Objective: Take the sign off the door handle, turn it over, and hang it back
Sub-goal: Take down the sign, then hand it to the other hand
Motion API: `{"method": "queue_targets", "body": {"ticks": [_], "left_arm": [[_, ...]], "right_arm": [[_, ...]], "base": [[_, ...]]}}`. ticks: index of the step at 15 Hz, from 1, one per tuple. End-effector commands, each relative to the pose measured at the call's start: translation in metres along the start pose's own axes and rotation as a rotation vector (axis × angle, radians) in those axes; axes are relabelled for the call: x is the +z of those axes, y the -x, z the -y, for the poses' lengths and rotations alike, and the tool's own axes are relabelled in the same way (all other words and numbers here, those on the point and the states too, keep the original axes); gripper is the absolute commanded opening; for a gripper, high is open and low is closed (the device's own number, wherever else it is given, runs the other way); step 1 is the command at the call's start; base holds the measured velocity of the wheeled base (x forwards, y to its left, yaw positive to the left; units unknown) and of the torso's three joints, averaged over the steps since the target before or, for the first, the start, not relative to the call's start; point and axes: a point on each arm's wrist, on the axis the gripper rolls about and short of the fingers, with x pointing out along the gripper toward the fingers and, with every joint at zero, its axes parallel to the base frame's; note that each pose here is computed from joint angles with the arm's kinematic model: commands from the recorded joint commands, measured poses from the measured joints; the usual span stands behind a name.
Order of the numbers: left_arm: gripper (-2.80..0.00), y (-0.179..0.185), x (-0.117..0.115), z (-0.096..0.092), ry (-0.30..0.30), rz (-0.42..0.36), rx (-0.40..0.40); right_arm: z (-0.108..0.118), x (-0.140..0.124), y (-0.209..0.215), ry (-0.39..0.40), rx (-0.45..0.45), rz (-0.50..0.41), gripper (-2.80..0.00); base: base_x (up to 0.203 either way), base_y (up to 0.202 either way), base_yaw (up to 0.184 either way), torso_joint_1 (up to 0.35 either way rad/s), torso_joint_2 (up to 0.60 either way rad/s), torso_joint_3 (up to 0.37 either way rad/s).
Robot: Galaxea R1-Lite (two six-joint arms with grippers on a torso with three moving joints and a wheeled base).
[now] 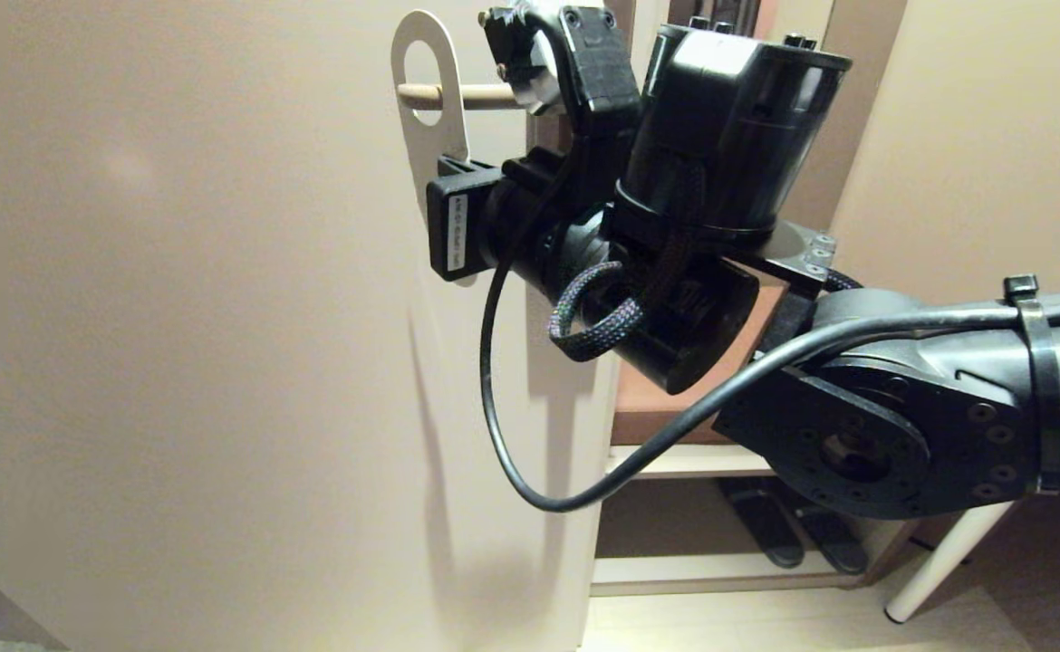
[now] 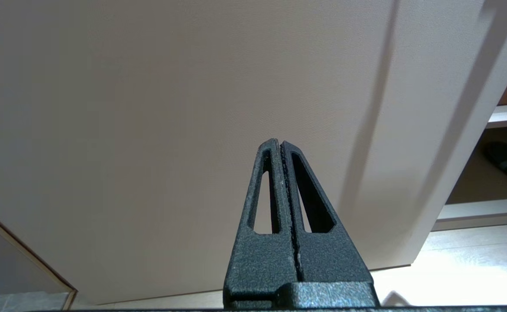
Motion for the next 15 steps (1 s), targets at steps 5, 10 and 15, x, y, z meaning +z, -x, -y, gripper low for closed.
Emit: {"method": "queue_targets", "body": {"ticks": [5,10,15], "left_arm": [[-2.8,0.0,0.0,0.0,0.0,-0.001,0.001],[-2.8,0.0,0.0,0.0,0.0,-0.001,0.001],[-2.8,0.0,0.0,0.0,0.0,-0.001,0.001]], "right_arm": [[-0.008,-0.006,0.001,0.001,0.022,-0.015,-2.8],[-0.021,-0.005,0.006,0.011,0.056,-0.017,-2.8],[-0.017,0.004,0.018,0.023,0.057,-0.013,-2.8]], "base": [[0.0,0.0,0.0,0.0,0.0,0.0],[0.0,0.0,0.0,0.0,0.0,0.0],[0.0,0.0,0.0,0.0,0.0,0.0]]}}
